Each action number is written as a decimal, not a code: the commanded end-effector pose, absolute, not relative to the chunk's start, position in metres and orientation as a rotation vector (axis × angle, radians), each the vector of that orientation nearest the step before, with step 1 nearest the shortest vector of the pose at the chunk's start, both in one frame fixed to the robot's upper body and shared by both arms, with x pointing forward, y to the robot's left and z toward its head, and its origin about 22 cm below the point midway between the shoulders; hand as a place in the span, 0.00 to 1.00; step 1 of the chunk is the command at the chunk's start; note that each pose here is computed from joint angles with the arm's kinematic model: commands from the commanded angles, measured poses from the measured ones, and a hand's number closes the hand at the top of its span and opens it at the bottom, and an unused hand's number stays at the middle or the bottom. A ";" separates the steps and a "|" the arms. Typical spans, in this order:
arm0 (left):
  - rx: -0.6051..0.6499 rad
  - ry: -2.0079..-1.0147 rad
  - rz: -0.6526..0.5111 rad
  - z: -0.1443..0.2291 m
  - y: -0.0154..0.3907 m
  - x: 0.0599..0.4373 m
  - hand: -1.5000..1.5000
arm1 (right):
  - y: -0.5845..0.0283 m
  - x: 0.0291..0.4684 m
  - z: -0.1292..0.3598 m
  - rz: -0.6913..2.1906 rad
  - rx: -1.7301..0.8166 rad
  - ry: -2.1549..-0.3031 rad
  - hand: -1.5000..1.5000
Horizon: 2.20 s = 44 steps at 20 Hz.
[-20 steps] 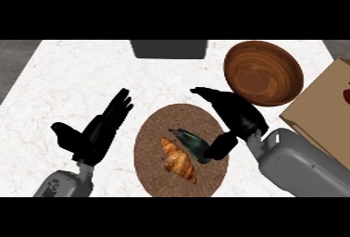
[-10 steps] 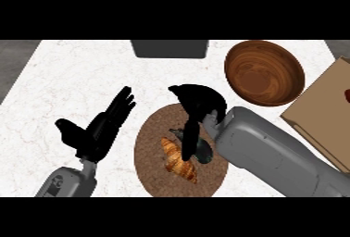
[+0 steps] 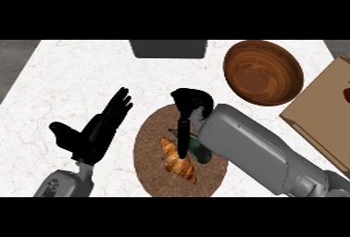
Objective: Pick the eggplant from the placemat and place it in the bowl
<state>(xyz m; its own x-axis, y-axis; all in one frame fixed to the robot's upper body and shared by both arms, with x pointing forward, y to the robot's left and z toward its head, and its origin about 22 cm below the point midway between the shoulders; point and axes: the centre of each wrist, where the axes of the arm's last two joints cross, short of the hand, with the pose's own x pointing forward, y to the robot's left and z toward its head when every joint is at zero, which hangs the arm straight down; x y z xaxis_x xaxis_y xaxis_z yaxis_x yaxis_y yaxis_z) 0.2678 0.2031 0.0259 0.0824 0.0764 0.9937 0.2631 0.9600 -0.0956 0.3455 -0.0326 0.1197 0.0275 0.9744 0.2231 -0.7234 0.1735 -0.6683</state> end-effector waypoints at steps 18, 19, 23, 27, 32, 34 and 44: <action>-0.270 -1.485 -0.129 0.030 0.191 0.271 0.50 | -0.020 0.325 0.074 1.482 -0.510 -0.514 0.00; -0.269 -1.477 -0.124 0.026 0.207 0.274 0.50 | -0.007 0.327 0.062 1.468 -0.505 -0.518 0.00; -0.276 -1.473 -0.112 0.015 0.215 0.265 0.50 | -0.021 0.328 0.051 1.464 -0.517 -0.512 0.00; -0.262 -1.494 -0.126 0.044 0.217 0.261 0.50 | -0.024 0.333 0.061 1.455 -0.545 -0.512 0.00; -0.271 -1.475 -0.134 0.039 0.209 0.263 0.50 | -0.032 0.327 0.043 1.445 -0.534 -0.512 0.00; -0.287 -1.467 -0.144 0.024 0.190 0.267 0.50 | -0.033 0.330 0.017 1.452 -0.538 -0.500 0.00; -0.277 -1.485 -0.142 0.027 0.184 0.268 0.50 | -0.043 0.329 0.007 1.463 -0.481 -0.623 1.00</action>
<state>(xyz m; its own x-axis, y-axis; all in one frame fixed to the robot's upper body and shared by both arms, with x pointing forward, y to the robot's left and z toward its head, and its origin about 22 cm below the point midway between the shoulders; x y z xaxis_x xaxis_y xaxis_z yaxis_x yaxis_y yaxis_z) 0.2613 0.1986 0.0296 0.0875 0.0724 0.9935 0.2585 0.9615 -0.0928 0.3308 -0.0399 0.0246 0.0184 0.9963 0.0836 -0.7420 0.0696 -0.6667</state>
